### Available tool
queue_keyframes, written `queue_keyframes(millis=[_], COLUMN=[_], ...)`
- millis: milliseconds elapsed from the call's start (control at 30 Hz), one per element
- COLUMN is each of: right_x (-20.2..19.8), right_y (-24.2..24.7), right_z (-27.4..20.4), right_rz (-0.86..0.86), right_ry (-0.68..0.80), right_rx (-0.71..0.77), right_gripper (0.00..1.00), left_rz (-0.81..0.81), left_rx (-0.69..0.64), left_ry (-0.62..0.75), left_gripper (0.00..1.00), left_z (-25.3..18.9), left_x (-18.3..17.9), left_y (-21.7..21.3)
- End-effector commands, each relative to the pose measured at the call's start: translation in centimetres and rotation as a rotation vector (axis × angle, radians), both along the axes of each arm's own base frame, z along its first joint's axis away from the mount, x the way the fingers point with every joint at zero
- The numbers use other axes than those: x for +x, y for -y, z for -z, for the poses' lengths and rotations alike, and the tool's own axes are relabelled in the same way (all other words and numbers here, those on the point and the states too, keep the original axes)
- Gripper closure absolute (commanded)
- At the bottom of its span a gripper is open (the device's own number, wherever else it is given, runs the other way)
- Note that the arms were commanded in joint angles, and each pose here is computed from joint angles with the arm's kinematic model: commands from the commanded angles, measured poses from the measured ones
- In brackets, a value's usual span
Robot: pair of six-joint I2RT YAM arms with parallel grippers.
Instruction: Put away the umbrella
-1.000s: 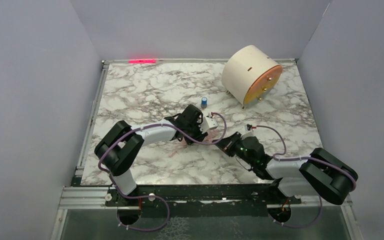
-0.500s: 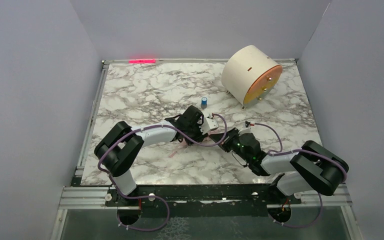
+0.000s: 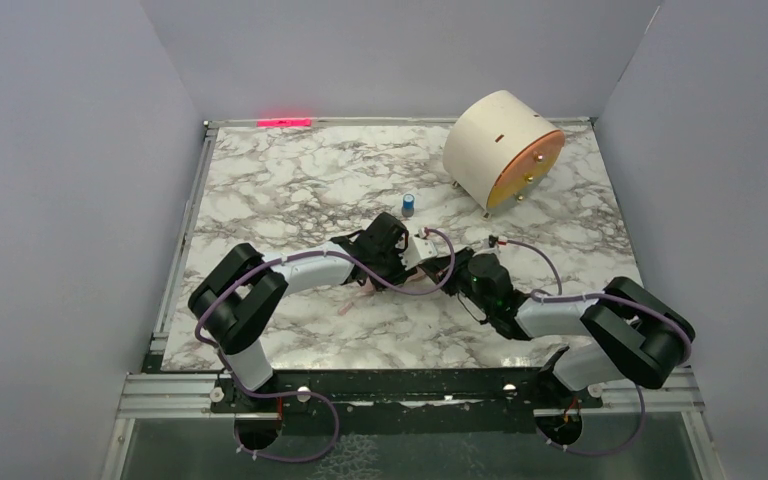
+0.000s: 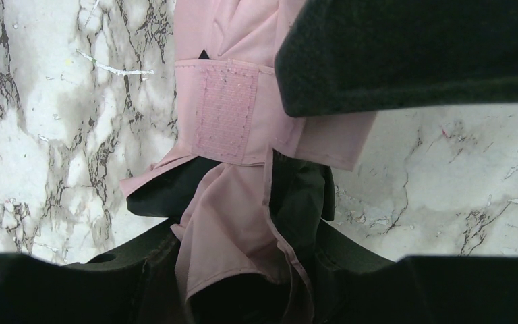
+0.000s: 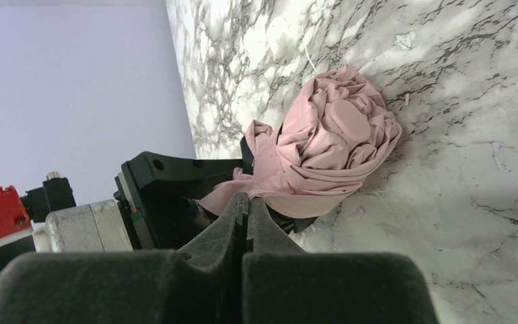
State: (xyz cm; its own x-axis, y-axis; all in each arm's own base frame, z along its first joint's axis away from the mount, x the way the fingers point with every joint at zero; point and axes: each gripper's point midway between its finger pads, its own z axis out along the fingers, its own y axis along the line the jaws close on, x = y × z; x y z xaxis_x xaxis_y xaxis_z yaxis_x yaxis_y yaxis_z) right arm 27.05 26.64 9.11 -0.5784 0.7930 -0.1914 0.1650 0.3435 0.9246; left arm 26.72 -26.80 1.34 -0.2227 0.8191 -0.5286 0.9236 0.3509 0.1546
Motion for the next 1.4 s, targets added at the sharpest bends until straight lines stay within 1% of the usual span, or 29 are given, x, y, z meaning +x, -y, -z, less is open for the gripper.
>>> queue_keyframes(millis=[0, 167, 500, 700, 767, 933, 1000, 1133, 1367], right_x=[2.0, 2.1, 2.6, 2.9, 3.0, 3.1, 3.1, 3.2, 3.0], right_y=[0.9, 1.0, -0.3, -0.5, -0.5, -0.5, -0.7, -1.1, -2.0], right_z=[-0.4, 0.3, 0.7, 1.2, 1.5, 2.1, 2.2, 2.4, 3.7], right_rz=[0.102, 0.109, 0.061, 0.055, 0.055, 0.050, 0.044, 0.022, -0.030], right_ry=[-0.004, -0.025, -0.033, -0.045, -0.051, -0.070, -0.073, -0.075, -0.119], right_rx=[0.002, -0.012, -0.001, -0.023, -0.037, -0.043, -0.036, -0.018, -0.029], right_gripper=[1.00, 1.00, 1.00, 0.99, 0.94, 0.74, 0.72, 0.73, 0.86], left_rz=[-0.002, 0.000, 0.004, 0.006, 0.008, 0.010, 0.010, 0.011, 0.012], left_rx=[0.307, 0.306, 0.308, 0.310, 0.310, 0.311, 0.310, 0.312, 0.312], left_ry=[-0.166, -0.165, -0.165, -0.166, -0.164, -0.165, -0.163, -0.165, -0.165], left_gripper=[1.00, 1.00, 1.00, 1.00, 1.00, 1.00, 1.00, 1.00, 1.00], left_z=[6.8, 6.8, 6.9, 6.9, 6.8, 6.9, 6.8, 6.9, 6.9], left_x=[-4.6, -4.6, -4.6, -4.7, -4.7, -4.7, -4.6, -4.7, -4.7], left_y=[-7.0, -6.9, -6.9, -6.9, -6.9, -7.0, -6.9, -7.0, -7.0])
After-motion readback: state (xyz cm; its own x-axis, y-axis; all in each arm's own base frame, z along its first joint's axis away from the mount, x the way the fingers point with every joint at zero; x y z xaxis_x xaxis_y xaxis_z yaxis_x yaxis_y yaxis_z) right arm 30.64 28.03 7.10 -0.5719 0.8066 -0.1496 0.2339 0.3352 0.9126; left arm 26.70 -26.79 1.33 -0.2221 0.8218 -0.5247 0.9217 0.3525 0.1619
